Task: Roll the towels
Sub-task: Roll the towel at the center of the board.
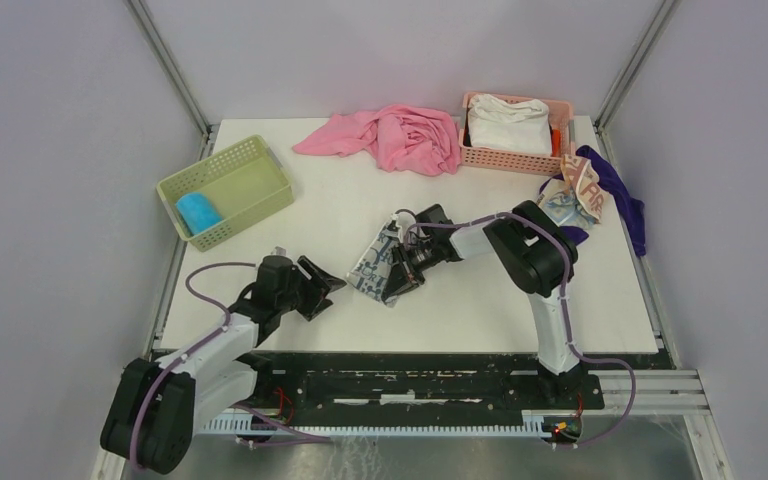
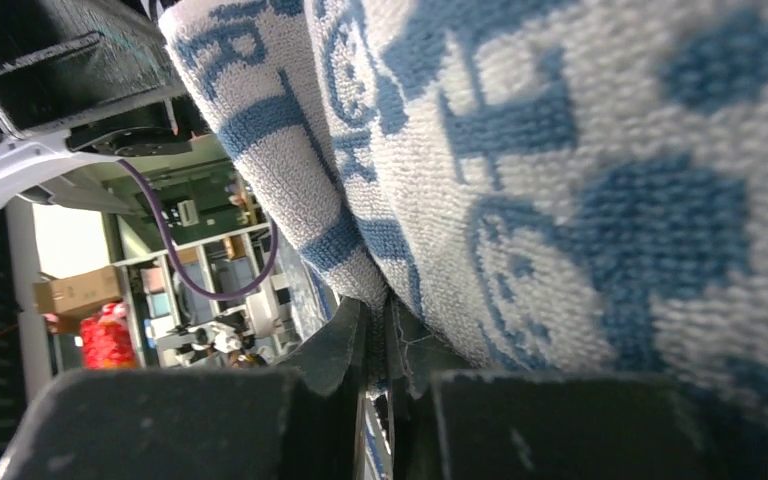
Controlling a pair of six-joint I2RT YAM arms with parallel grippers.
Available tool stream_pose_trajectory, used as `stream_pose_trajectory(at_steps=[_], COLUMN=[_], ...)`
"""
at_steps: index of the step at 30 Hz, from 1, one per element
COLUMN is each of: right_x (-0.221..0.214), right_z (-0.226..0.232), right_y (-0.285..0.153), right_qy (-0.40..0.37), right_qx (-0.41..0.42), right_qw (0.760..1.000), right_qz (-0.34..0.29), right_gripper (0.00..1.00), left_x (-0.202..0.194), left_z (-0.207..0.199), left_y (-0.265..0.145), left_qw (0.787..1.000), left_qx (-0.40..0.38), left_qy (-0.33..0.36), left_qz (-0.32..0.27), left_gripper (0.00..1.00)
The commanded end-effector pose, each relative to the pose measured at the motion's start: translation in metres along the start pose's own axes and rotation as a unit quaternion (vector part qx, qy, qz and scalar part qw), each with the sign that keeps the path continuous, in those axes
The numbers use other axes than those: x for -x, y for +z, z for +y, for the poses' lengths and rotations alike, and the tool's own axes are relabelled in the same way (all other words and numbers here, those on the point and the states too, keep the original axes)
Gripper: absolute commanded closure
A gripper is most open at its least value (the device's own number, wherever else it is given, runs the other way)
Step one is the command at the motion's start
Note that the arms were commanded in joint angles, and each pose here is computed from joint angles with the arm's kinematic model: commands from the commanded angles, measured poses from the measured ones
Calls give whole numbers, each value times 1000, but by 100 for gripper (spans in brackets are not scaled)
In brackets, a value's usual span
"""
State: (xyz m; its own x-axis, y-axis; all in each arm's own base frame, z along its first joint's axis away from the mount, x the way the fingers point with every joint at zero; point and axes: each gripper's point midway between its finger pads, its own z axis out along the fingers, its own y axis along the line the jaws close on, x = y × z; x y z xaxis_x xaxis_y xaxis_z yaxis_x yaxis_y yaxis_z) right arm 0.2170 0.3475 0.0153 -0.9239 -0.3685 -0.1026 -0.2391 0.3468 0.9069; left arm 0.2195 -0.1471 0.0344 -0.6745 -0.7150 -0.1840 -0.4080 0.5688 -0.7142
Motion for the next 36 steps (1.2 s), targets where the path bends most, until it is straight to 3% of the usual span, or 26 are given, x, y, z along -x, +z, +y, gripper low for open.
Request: stream_pose_trajectory(at_steps=[1, 9, 15, 21, 24, 29, 36], right_x=[5, 7, 11, 16, 20, 25, 21], right_z=[-9, -14, -11, 3, 12, 33, 45], right_y=[1, 2, 0, -12, -24, -48, -51], right_qy=[28, 43, 38, -19, -61, -152, -282], right_qx=[9, 0, -7, -32, -69, -150, -278], right_qw=[1000, 999, 999, 999, 995, 975, 915], right_qz=[-1, 5, 2, -15, -33, -59, -80], right_gripper=[93, 93, 91, 84, 74, 57, 41], left_x=[-2, -5, -7, -9, -12, -14, -14], left_z=[-19, -29, -18, 7, 23, 37, 39], left_y=[3, 18, 38, 51, 53, 56, 58], left_qw=[998, 997, 998, 998, 996, 993, 992], left_qx=[-56, -70, -30, 29, 62, 96, 110], left_qy=[9, -1, -6, -24, -31, -35, -32], left_qz=[13, 34, 46, 47, 51, 53, 57], left_gripper=[29, 33, 39, 53, 57, 57, 57])
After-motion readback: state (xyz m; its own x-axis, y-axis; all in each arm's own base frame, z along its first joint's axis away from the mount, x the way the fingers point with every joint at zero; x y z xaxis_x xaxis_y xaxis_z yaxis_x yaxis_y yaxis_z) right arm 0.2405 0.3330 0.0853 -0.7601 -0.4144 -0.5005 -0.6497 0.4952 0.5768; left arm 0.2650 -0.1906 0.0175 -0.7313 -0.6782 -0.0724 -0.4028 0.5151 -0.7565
